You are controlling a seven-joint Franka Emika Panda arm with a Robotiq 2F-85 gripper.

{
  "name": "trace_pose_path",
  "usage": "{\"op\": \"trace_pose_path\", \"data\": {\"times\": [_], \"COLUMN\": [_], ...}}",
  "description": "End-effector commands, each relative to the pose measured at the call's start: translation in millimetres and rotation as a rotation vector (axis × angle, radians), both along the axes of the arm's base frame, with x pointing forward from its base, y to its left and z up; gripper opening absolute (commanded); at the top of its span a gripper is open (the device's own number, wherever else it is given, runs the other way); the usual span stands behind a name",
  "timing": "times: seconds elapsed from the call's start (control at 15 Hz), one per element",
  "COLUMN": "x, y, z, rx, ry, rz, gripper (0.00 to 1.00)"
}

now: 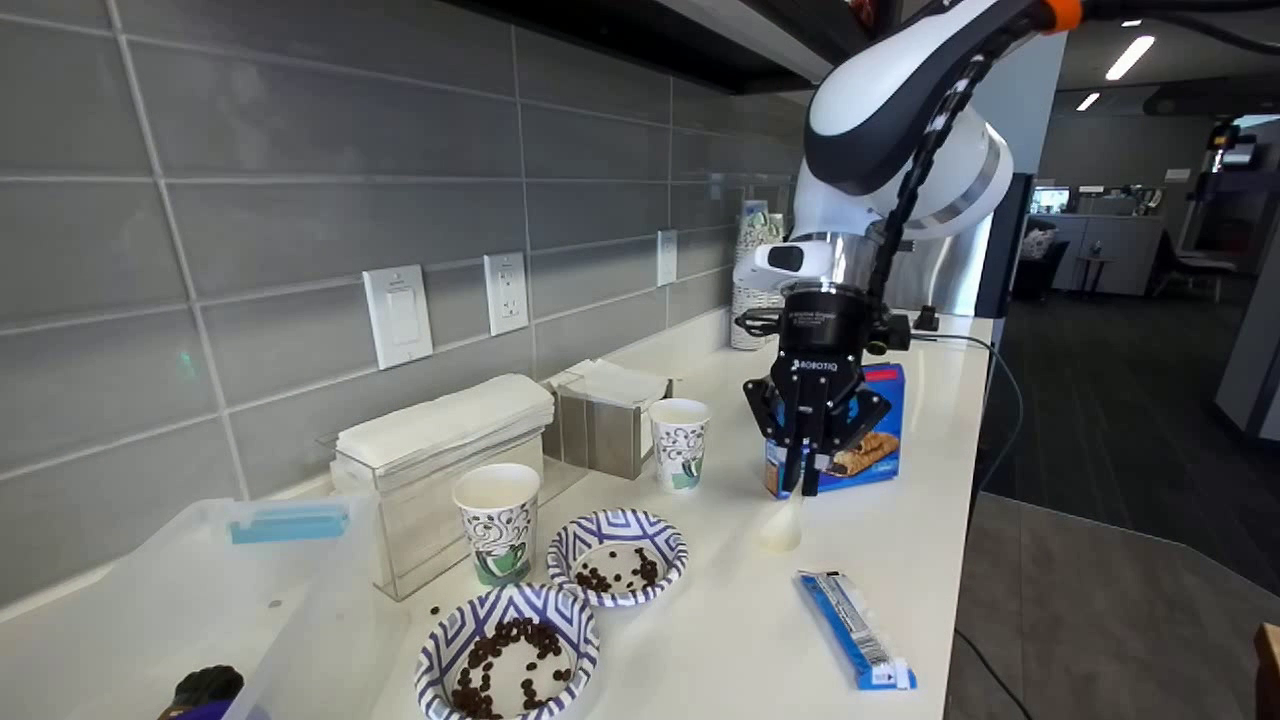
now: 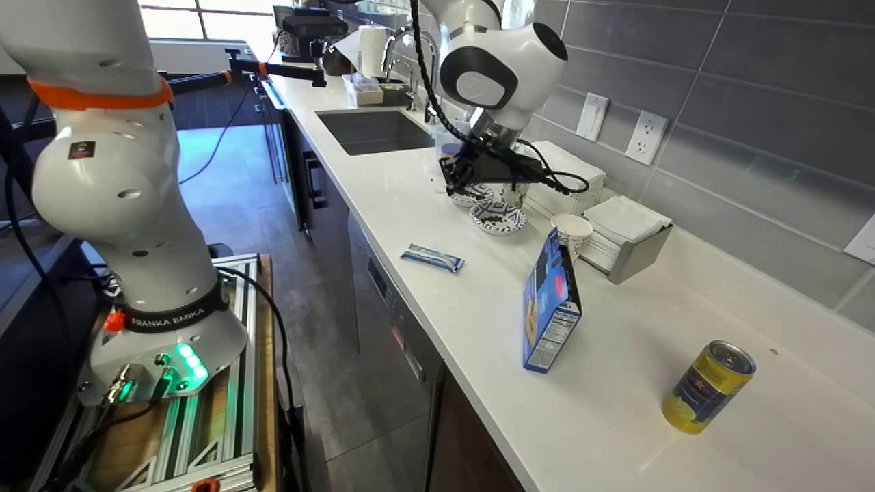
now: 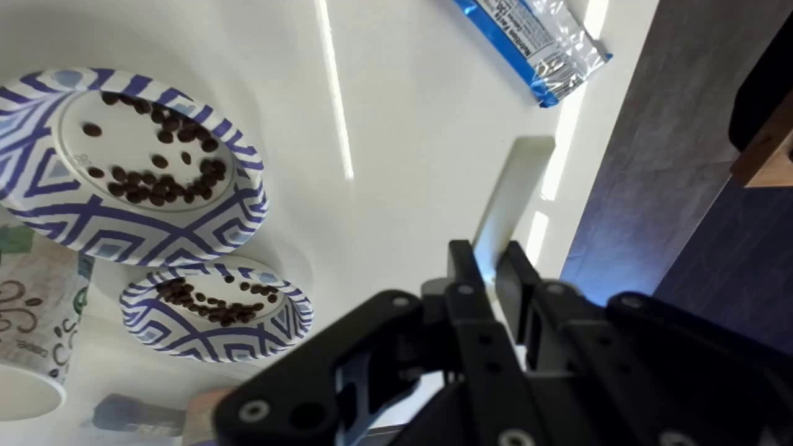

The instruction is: Pick up the spoon, get some of the objects from the bowl on the left and put them in the bowl on the right

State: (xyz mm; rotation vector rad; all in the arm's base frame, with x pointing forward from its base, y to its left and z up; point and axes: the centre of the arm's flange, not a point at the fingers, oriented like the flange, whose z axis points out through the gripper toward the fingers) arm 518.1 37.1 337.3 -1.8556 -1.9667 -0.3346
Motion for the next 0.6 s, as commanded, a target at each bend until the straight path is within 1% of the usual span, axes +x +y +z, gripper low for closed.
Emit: {"op": "trace_pose_path", "data": {"times": [0.0, 0.07, 0.13, 0.2, 0.33, 0.47, 0.53], "x": [-3.9, -4.8, -4.4, -3.5, -3.7, -3.7, -3.6], "y": [-16.4, -19.5, -22.2, -18.3, -23.1, -21.9, -21.1], "z": [-48.0, -59.6, -69.5, -45.7, -62.8, -66.5, -66.0], "rx": [0.069, 0.055, 0.004, 0.029, 0.014, 0.014, 0.014], "ry": [-0.048, -0.048, -0.048, -0.027, -0.029, -0.026, -0.027], "rz": [0.127, 0.129, 0.117, 0.104, 0.103, 0.107, 0.109], "gripper": [0.03, 0.03, 0.03, 0.14, 0.14, 0.14, 0.03]}}
